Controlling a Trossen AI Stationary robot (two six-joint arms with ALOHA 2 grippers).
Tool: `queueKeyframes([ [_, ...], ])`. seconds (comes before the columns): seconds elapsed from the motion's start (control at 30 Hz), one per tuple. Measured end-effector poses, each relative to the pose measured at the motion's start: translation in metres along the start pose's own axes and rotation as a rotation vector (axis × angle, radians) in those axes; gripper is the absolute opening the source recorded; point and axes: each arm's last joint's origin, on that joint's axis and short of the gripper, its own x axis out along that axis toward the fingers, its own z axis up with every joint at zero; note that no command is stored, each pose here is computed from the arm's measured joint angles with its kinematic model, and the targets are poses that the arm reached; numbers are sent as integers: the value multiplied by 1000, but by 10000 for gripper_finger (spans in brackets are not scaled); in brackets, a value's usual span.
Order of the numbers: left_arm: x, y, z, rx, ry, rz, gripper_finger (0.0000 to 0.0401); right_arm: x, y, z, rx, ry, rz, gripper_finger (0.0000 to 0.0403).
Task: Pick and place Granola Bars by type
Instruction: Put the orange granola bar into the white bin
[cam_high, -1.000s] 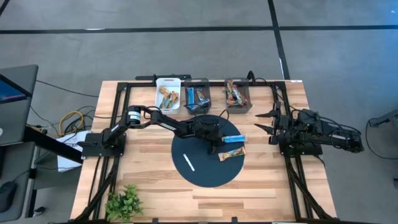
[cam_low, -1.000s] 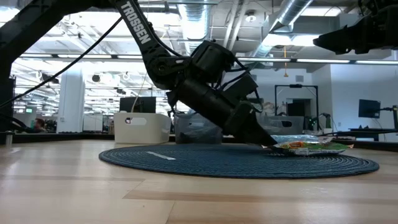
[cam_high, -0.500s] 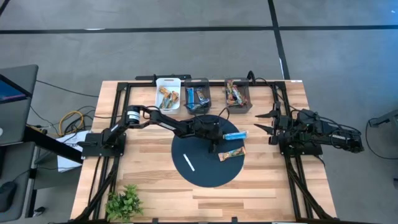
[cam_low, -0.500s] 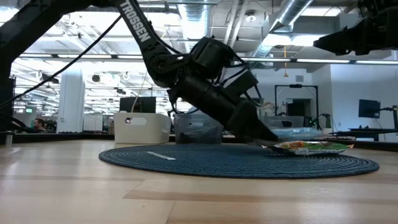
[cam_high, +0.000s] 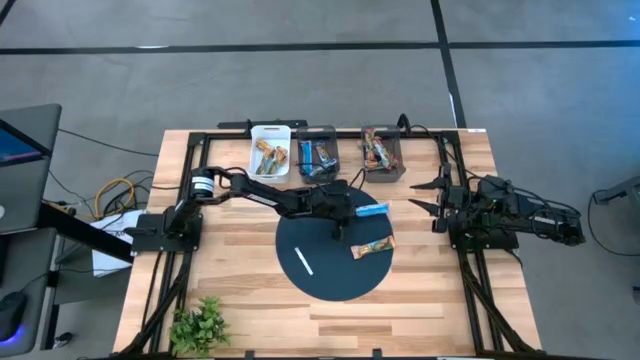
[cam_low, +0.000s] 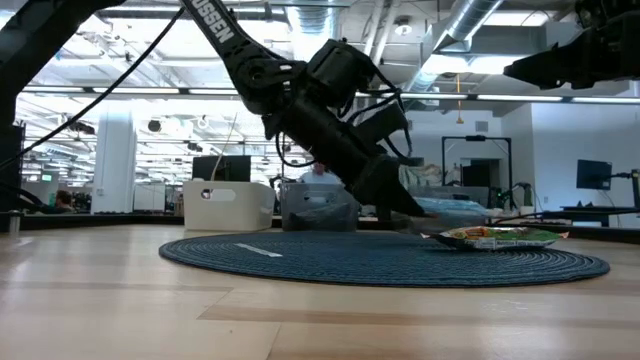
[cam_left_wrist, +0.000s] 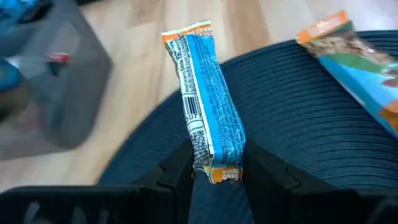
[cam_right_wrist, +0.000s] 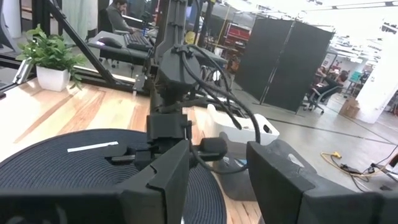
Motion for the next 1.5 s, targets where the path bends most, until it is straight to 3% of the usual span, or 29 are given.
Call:
queueKeyframes([
  [0.47, -35, 9, 21, 19, 30, 39, 111, 0, -1, 2, -10, -16, -5, 154],
  [0.6, -50, 9, 14, 7, 67, 59, 111, 0, -1, 2, -12, -22, -6, 154],
  [0.87, -98, 12, -7, -49, 82, 216, 111, 0, -1, 3, -19, -29, -8, 154],
  [1.07, -141, 17, -19, -108, 63, 430, 111, 0, -1, 5, -19, -49, -14, 154],
  [1.3, -184, 20, -42, -191, 112, 888, 111, 0, -1, 5, -23, -49, -14, 154],
  [1.4, -195, 21, -52, -229, 124, 1016, 111, 0, -2, 5, -24, -51, -16, 154],
  [1.5, -198, 24, -58, -264, 121, 1050, 112, 0, -2, 5, -25, -51, -16, 154],
])
